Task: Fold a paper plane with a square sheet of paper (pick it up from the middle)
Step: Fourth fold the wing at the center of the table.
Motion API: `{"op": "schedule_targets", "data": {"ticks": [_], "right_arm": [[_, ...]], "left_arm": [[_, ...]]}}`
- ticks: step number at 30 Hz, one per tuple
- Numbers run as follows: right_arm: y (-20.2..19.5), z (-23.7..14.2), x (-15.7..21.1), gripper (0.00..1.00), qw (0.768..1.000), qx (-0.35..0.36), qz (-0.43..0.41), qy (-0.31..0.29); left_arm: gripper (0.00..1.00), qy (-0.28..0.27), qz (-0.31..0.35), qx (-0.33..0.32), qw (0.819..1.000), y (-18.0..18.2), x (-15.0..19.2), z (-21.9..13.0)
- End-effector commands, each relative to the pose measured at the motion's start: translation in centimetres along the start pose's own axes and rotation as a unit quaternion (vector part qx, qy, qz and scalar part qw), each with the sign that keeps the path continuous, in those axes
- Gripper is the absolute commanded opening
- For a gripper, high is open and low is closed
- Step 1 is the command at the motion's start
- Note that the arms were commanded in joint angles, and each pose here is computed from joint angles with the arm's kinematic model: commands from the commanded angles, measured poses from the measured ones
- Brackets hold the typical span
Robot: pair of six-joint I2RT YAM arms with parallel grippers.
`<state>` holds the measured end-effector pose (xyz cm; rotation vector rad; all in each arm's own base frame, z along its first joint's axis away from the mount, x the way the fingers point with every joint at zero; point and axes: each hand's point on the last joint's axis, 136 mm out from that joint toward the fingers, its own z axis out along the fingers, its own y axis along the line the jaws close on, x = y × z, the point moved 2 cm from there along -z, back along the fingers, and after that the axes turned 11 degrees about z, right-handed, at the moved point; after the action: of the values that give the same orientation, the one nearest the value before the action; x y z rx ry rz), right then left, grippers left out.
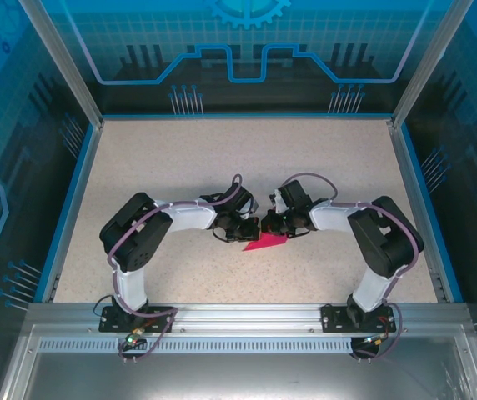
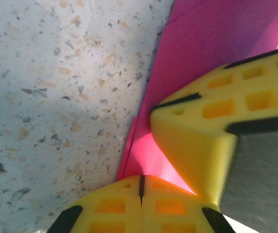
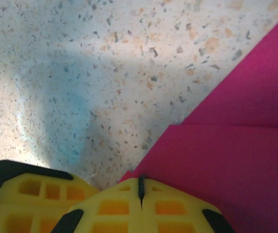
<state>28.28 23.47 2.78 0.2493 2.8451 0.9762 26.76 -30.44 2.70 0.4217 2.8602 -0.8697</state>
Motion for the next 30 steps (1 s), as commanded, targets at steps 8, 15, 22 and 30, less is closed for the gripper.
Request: {"op": "schedule_targets", "data": {"ticks": [8, 15, 22, 30], "right_arm": [[-7.0, -2.0, -3.5, 0.00, 0.993, 0.041, 0.087, -0.070], [-10.2, -5.0, -5.8, 0.00, 0.979, 0.050, 0.151, -0.130], [-10.3, -7.3, -7.7, 0.00, 0.960, 0.081, 0.201, -0.174], [-5.9, -10.4, -6.7, 0.00, 0.967, 0.019, 0.139, -0.212]], "left_arm": [[0.00, 0.116, -0.050, -0.103, 0.987, 5.6, 7.0, 1.6], [0.00, 0.116, -0.050, -0.100, 0.987, 5.5, 7.0, 1.6], [0.00, 0.109, -0.046, -0.093, 0.989, 5.1, 6.5, 1.6], [0.00, 0.093, -0.041, -0.074, 0.992, 4.2, 5.5, 1.5]]}}
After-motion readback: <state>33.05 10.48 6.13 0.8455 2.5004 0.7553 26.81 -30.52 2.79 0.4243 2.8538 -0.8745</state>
